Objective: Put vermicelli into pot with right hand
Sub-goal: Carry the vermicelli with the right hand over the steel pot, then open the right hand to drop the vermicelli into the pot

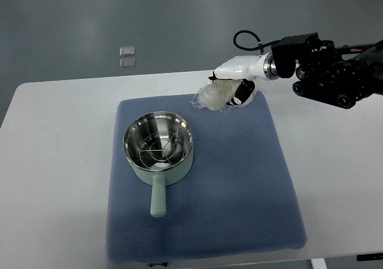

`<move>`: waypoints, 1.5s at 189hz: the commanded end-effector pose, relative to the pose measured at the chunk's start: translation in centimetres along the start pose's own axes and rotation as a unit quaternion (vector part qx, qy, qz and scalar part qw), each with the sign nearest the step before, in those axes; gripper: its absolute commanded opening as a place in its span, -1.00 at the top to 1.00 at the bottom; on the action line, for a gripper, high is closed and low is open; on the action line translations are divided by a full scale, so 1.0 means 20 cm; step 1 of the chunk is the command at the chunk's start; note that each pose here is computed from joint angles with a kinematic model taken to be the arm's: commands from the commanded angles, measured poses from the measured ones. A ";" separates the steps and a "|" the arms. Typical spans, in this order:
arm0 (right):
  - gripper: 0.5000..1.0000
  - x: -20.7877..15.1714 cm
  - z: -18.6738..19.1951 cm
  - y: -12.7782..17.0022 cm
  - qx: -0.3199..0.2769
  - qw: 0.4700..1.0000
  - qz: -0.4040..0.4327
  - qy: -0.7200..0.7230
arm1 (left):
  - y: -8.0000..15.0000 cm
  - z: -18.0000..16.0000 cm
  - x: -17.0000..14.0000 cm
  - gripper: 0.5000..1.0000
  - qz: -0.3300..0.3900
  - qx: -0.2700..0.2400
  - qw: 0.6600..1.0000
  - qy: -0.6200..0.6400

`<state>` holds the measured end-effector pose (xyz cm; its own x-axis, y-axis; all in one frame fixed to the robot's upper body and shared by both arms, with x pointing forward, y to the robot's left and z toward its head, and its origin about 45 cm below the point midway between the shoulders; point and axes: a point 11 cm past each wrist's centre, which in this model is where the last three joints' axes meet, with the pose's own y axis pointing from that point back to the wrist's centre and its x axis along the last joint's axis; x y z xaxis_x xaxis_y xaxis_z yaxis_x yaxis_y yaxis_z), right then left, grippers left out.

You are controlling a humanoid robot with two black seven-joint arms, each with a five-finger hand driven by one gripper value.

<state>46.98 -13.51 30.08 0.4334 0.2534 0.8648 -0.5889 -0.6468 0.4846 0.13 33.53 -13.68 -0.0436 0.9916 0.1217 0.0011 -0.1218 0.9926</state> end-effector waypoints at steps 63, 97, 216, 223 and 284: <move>1.00 0.20 -0.52 -0.06 0.135 0.991 0.019 0.015 | 0.00 0.00 0.00 -1.00 0.001 -0.001 1.000 0.000; 1.00 0.06 -0.61 -0.13 0.160 0.987 -0.006 -0.002 | 0.00 0.02 0.00 -1.00 0.001 -0.003 1.000 0.000; -0.55 -0.15 -0.52 -0.16 0.149 0.987 -0.024 -0.047 | 0.00 0.03 0.00 -1.00 0.001 -0.005 1.000 -0.001; -0.55 -0.14 -0.51 -0.15 0.145 0.988 -0.022 -0.048 | 0.00 0.03 0.00 -1.00 0.001 -0.005 1.000 -0.001; -0.55 0.15 -0.16 0.06 0.088 0.973 0.098 -0.188 | 0.00 0.03 0.00 -1.00 0.001 -0.004 1.000 -0.001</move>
<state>43.63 -8.49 31.96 0.5384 0.0220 0.8424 -0.4824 -0.8116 0.3295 0.67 33.61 -13.65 -0.0422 0.9913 0.1244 -0.0079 -0.1249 0.9921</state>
